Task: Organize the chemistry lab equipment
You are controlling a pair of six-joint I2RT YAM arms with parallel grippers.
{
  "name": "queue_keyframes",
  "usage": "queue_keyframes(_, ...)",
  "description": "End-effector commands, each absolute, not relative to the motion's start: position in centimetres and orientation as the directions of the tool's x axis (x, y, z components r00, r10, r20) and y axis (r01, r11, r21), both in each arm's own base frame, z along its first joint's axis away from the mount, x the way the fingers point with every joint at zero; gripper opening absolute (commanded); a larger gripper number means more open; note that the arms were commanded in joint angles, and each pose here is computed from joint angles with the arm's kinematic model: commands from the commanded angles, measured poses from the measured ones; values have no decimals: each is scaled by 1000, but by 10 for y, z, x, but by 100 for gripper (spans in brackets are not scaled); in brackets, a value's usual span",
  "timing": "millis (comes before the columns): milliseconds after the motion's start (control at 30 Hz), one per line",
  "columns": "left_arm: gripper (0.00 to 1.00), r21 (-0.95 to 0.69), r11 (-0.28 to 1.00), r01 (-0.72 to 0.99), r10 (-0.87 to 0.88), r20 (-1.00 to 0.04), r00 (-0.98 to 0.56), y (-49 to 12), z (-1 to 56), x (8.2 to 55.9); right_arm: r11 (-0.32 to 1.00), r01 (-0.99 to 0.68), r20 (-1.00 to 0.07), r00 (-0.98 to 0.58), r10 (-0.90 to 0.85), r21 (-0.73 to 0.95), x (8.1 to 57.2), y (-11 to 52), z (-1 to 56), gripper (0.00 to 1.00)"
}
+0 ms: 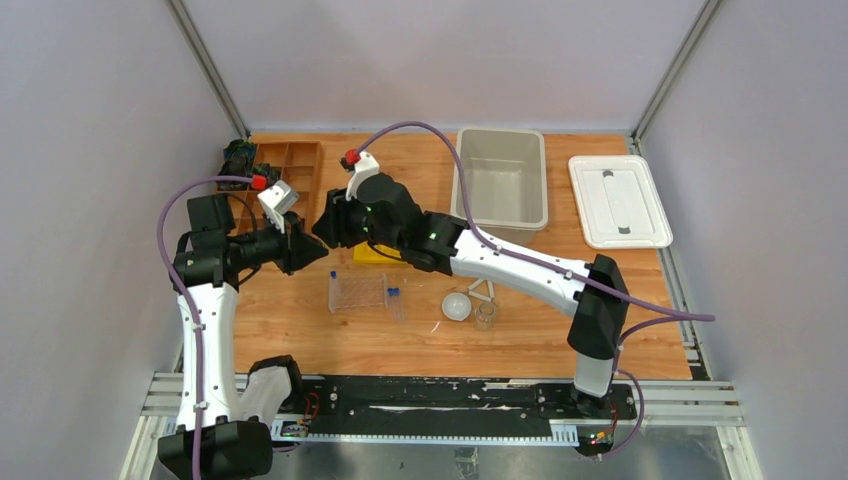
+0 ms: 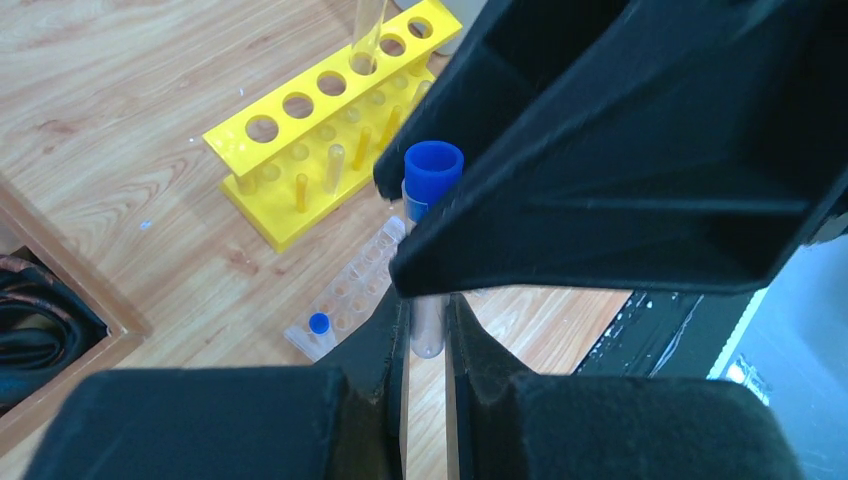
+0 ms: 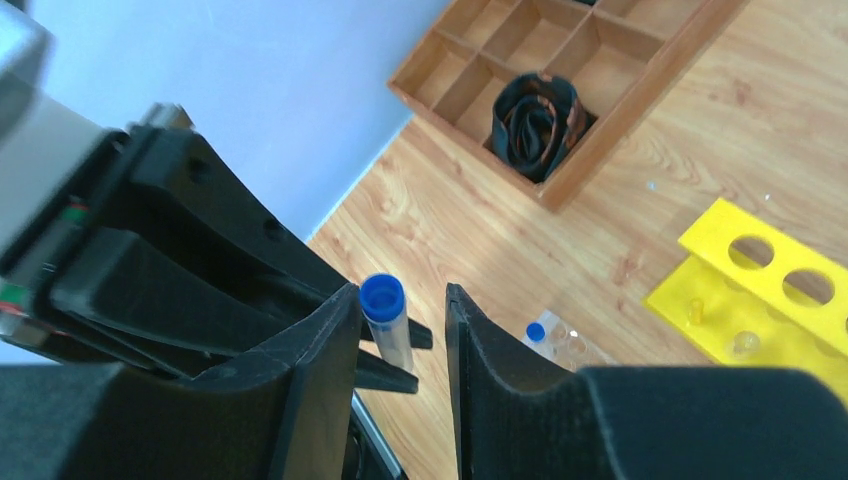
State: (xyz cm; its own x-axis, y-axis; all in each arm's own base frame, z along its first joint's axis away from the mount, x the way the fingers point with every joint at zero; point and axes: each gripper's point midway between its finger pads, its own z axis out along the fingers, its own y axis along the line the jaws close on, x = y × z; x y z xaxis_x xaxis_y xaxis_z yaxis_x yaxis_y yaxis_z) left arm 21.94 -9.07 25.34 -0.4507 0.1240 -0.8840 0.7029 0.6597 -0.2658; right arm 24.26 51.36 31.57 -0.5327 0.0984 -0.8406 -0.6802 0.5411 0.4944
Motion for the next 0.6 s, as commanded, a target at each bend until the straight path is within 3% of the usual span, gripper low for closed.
queue_keyframes(0,0,-229,661,715,154,-891,-427,-90,251,218,510,-714,-838,-546,24,479,233,517,312,40)
queue_keyframes(233,0,-209,664,718,171,-892,-418,-90,248,216,512,-718,-843,-537,23,472,238,518,312,30)
queue_keyframes(400,3,-200,673,712,182,-888,-422,-87,245,218,520,-722,-848,-530,7,456,239,515,307,0)
queue_keyframes(433,17,-200,677,708,183,-886,-426,-86,244,219,525,-724,-851,-525,3,448,240,513,306,0)
queue_keyframes(533,80,-202,706,678,184,-873,-452,-80,242,224,565,-724,-873,-487,-11,396,245,501,301,0)
queue_keyframes(567,88,-194,720,666,187,-870,-456,-77,242,226,586,-718,-881,-472,-12,377,248,494,300,0)
